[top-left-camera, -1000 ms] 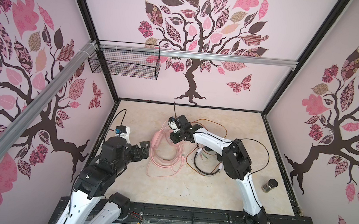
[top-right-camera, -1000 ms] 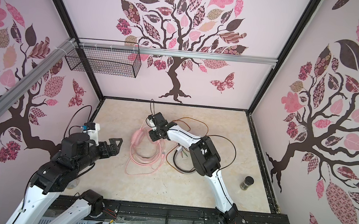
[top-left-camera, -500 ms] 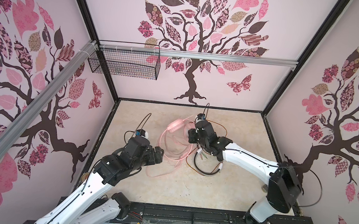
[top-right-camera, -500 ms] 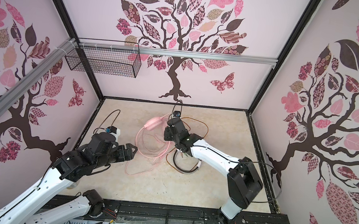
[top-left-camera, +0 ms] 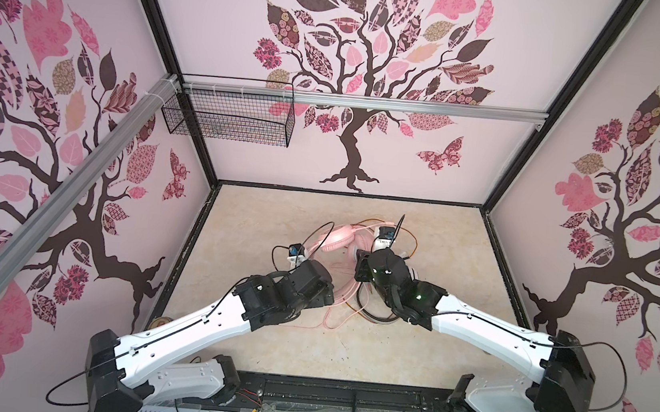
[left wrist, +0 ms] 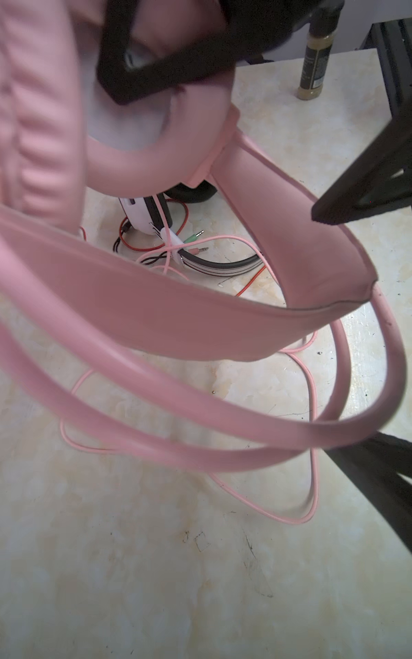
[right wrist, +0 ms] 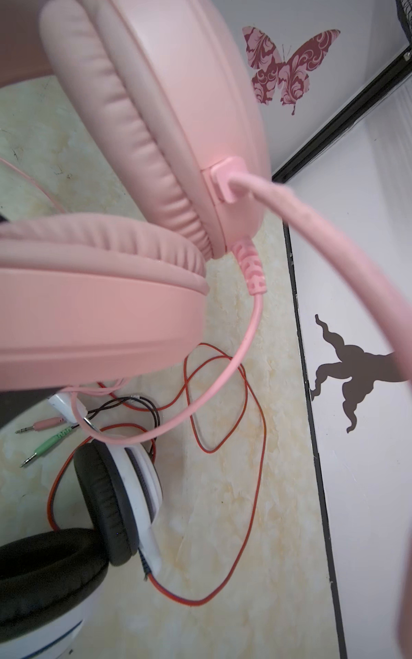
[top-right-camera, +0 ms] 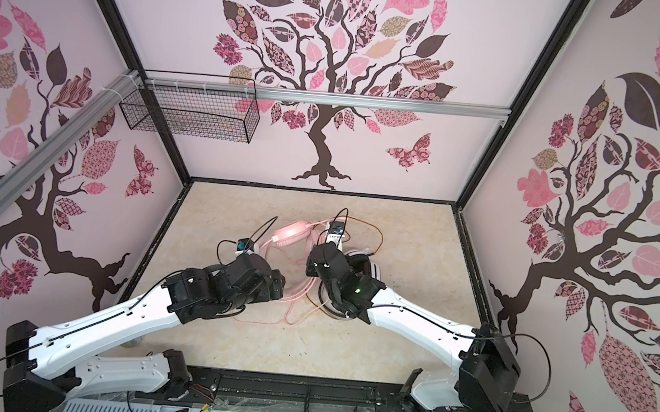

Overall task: Wrap the headphones
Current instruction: 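Grasp the pink headset with the left gripper beside the right gripper, then open and withdraw the right gripper while the left gripper holds the headset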

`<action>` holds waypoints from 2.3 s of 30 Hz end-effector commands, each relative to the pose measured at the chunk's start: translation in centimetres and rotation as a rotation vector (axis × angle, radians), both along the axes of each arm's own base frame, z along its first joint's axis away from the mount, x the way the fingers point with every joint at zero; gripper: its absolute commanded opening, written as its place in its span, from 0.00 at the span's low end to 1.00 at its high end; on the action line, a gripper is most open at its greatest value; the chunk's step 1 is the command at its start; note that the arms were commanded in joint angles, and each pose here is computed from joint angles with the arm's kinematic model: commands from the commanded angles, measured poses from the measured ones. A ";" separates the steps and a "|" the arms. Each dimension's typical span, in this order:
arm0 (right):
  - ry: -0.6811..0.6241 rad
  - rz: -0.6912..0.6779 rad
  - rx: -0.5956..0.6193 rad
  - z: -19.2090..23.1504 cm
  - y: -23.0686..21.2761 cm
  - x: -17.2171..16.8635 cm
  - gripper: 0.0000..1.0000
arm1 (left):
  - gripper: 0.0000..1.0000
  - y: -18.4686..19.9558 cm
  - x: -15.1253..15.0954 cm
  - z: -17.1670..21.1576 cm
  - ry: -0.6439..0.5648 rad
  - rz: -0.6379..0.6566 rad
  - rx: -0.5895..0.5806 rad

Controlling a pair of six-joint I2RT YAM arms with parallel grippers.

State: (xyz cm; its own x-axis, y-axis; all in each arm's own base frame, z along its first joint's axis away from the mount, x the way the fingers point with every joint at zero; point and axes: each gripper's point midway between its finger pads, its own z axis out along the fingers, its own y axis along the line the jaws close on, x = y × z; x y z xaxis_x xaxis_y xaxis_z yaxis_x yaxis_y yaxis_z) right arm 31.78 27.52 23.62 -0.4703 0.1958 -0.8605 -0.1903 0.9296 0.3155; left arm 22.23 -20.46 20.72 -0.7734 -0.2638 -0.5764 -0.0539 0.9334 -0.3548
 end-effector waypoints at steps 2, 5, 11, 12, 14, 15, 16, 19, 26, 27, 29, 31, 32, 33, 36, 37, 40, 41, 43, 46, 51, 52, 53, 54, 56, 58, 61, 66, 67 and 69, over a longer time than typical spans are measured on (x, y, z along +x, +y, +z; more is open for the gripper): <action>-0.082 -0.030 0.172 5.4 -0.7 -0.6 0.27 | 0.91 0.3 1.0 1.8 -0.052 0.092 -0.051; -0.060 -0.062 0.221 5.7 -1.3 -1.1 0.28 | 0.91 0.4 0.9 0.9 -0.021 0.123 -0.057; -0.107 -0.173 0.271 6.9 -2.5 -2.7 0.28 | 0.90 -0.3 0.5 -0.4 0.085 0.191 -0.079; -0.131 -0.192 0.266 7.2 -2.5 -3.0 0.28 | 0.90 -0.3 0.3 -0.6 0.106 0.207 -0.082; -0.143 -0.220 0.259 7.2 -2.7 -3.2 0.28 | 0.89 -0.2 0.2 -0.6 0.125 0.241 -0.089; -0.140 -0.237 0.254 7.0 -2.8 -3.2 0.27 | 0.89 0.0 0.2 -0.7 0.131 0.259 -0.090; -0.136 -0.250 0.245 6.9 -2.8 -3.2 0.27 | 0.88 0.2 0.2 -0.6 0.126 0.268 -0.093; -0.131 -0.285 0.214 6.6 -3.1 -3.2 0.23 | 0.87 1.0 0.3 0.1 0.097 0.300 -0.098; -0.140 -0.284 0.233 6.9 -3.0 -3.5 0.23 | 0.81 2.1 0.3 1.0 0.065 0.322 -0.087; -0.141 -0.284 0.234 7.0 -3.0 -3.4 0.23 | 0.78 2.1 0.3 1.0 0.062 0.322 -0.087; -0.143 -0.281 0.231 7.0 -2.9 -3.4 0.23 | 0.74 2.2 0.4 1.2 0.052 0.322 -0.091; -0.145 -0.283 0.229 7.0 -2.9 -3.4 0.23 | 0.68 2.3 0.4 1.5 0.042 0.320 -0.095; -0.146 -0.285 0.227 7.0 -2.9 -3.4 0.23 | 0.66 2.3 0.5 1.6 0.039 0.319 -0.098; -0.147 -0.284 0.228 7.1 -2.9 -3.4 0.23 | 0.64 2.3 0.5 1.7 0.036 0.317 -0.097; -0.147 -0.282 0.227 7.0 -2.8 -3.5 0.23 | 0.54 2.1 0.6 2.0 0.027 0.307 -0.097; -0.147 -0.280 0.230 7.1 -2.7 -3.5 0.23 | 0.49 2.0 0.7 2.1 0.024 0.302 -0.097; -0.145 -0.276 0.241 7.2 -2.7 -3.6 0.23 | 0.29 1.5 1.0 2.2 0.017 0.282 -0.098; -0.143 -0.271 0.249 7.2 -2.6 -3.7 0.22 | 0.22 1.3 1.0 2.1 0.018 0.275 -0.098; -0.141 -0.268 0.262 7.3 -2.7 -3.8 0.20 | 0.16 1.2 1.0 2.0 0.020 0.269 -0.098; -0.145 -0.263 0.289 7.8 -3.0 -4.0 0.19 | 0.14 1.3 1.0 1.9 0.010 0.261 -0.092; -0.154 -0.212 0.287 8.6 -2.7 -4.4 0.36 | 0.00 1.3 1.2 2.2 -0.027 0.218 -0.086; -0.166 -0.183 0.271 8.9 -2.5 -4.6 0.52 | 0.00 1.5 1.2 2.3 -0.030 0.214 -0.080; -0.178 -0.150 0.247 9.1 -2.3 -4.7 0.67 | 0.00 1.7 1.4 2.4 -0.039 0.199 -0.067; -0.205 -0.083 0.200 9.4 -2.0 -5.2 0.80 | 0.00 2.3 1.6 2.7 -0.045 0.195 -0.049; -0.235 0.039 0.133 9.8 -1.6 -6.2 0.93 | 0.00 3.9 2.0 3.4 -0.051 0.190 -0.012; -0.248 0.115 0.083 10.1 -2.3 -7.5 0.94 | 0.00 6.3 2.3 3.9 -0.046 0.194 0.034; -0.230 0.159 0.033 10.4 -4.5 -8.8 0.95 | 0.00 9.0 2.4 5.2 -0.054 0.160 0.062; -0.121 0.177 0.016 8.4 -8.5 -8.8 0.95 | 0.00 9.7 1.6 7.6 -0.102 0.004 0.027; -0.096 0.184 0.026 7.8 -9.1 -8.7 0.96 | 0.00 9.9 1.3 7.7 -0.094 -0.009 0.054; -0.036 0.205 0.043 6.3 -9.5 -8.2 0.96 | 0.00 10.1 1.0 7.8 -0.072 -0.032 0.093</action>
